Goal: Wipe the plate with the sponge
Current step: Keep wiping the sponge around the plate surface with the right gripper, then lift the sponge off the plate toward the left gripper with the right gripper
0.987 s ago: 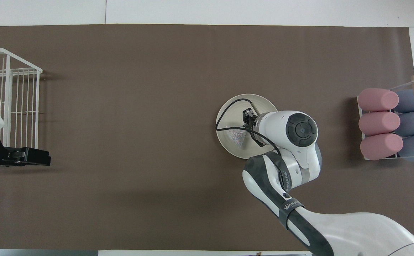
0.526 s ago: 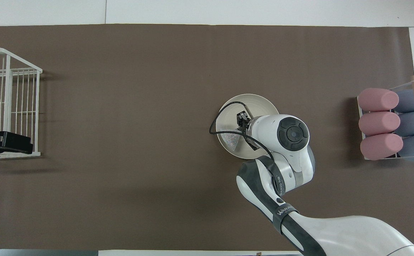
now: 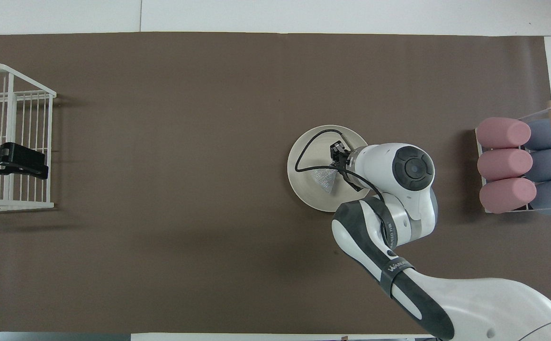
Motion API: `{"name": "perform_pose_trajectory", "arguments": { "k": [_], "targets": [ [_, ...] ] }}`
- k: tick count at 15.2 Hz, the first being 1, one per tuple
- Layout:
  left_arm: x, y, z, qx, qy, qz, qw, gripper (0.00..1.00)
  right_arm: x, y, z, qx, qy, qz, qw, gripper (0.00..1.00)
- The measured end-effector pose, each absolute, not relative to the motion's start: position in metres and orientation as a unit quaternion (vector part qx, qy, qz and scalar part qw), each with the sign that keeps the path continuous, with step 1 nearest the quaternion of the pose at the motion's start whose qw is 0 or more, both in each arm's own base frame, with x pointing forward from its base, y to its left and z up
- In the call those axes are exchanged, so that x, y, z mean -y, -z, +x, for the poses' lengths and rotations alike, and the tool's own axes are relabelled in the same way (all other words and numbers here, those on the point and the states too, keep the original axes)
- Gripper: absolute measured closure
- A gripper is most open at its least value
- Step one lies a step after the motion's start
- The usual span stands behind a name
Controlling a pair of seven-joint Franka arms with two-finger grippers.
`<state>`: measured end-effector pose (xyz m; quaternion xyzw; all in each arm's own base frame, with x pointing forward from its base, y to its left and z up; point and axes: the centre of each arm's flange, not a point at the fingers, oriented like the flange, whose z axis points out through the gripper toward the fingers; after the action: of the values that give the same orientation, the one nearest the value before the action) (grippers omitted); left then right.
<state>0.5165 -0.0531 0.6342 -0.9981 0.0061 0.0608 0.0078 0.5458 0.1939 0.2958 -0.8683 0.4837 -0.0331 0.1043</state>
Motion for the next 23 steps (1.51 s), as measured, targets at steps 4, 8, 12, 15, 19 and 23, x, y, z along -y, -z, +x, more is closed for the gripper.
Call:
{"name": "perform_pose_trajectory", "arguments": {
  "k": [4,8,12,15,19,23],
  "targets": [
    [0.057,-0.633,0.517,0.005,-0.063,-0.998,-0.005,0.00,-0.178,-0.295,0.550,-0.485,0.035,-0.868,0.103,0.89],
    [0.059,-0.629,0.519,0.013,-0.068,-0.998,-0.012,0.00,-0.209,-0.296,0.539,-0.507,0.027,-0.855,0.106,0.89],
    [0.060,-0.626,0.521,0.013,-0.071,-0.997,-0.011,0.00,-0.255,-0.296,0.520,-0.529,0.016,-0.841,0.110,0.89],
    [0.062,-0.627,0.520,0.011,-0.069,-0.998,-0.004,0.00,-0.261,-0.297,0.517,-0.531,0.015,-0.840,0.111,0.89],
    [0.063,-0.631,0.520,0.010,-0.065,-0.998,-0.004,0.00,-0.265,-0.314,0.527,-0.538,0.005,-0.836,0.103,0.89],
    [0.063,-0.631,0.521,0.011,-0.064,-0.998,-0.004,0.00,-0.281,-0.391,0.553,-0.574,-0.017,-0.813,0.095,0.89]
  ]
}}
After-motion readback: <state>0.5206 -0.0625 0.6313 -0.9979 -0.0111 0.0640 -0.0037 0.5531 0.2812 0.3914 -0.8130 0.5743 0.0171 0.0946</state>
